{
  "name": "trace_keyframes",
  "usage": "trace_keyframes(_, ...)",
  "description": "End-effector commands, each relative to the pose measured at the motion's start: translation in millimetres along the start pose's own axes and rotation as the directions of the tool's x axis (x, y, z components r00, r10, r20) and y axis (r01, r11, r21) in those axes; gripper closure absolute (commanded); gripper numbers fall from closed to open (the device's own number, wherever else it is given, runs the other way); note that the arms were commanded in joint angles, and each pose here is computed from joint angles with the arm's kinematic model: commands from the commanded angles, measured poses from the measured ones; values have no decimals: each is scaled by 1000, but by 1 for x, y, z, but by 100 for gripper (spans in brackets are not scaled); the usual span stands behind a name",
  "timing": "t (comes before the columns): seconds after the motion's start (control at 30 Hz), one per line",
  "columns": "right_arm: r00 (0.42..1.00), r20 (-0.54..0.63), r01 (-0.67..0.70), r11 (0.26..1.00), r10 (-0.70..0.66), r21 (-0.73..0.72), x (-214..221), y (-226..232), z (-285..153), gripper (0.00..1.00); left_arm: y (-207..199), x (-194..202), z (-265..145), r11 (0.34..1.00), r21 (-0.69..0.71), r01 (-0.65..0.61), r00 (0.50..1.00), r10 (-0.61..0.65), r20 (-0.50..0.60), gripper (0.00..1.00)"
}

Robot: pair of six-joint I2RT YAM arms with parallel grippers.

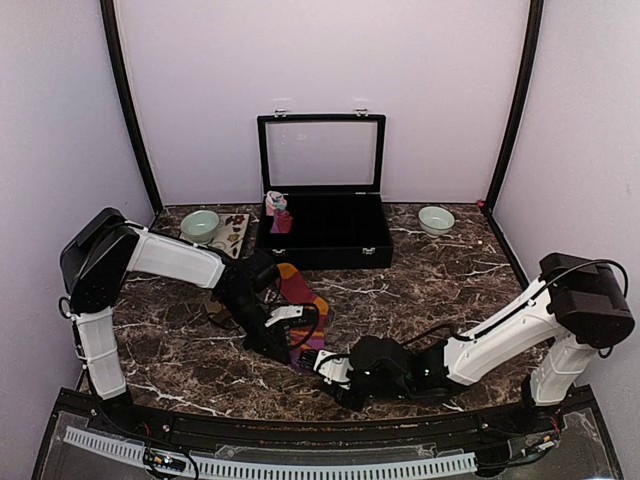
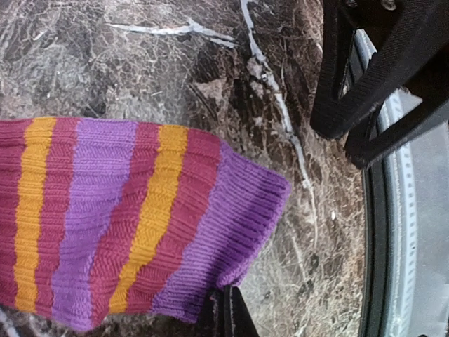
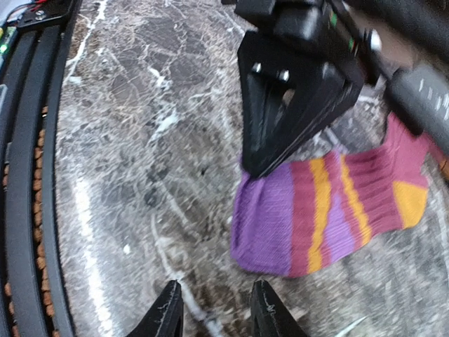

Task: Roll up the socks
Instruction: Roll the sock at the center of the board.

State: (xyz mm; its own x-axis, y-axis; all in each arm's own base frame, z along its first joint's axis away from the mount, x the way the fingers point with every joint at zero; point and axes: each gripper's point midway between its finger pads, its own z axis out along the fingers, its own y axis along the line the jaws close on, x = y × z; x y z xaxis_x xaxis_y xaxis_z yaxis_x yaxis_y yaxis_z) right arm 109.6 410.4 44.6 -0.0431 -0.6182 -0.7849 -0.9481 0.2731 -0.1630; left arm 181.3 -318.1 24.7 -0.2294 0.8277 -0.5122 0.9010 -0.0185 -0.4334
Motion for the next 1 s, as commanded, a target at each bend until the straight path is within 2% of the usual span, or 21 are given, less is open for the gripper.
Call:
trace_keyframes(0.0,985,-20,174,979,-173,109,-13,-11,5,67,-26,4,-1,983,159,90,996,-88,-20,100)
trace_keyframes(0.3,972,-5,234,971,-234,50,-10,3,22,66,-32,5,-3,978,181,105,994,-102,-28,100)
trace_keyframes(0.6,951,-9,308,948,-308,75,-13,1,37,68,-31,3,-3,974,196,112,994,-108,-33,100)
trace_keyframes(0.8,933,-52,359,930,-356,79,-2,0,43,69,-32,3,-3,972,204,120,993,-114,-37,100)
trace_keyframes(0.97,937,-72,348,932,-342,98,4,-6,48,75,-32,3,-3,972,206,114,993,-109,-37,100)
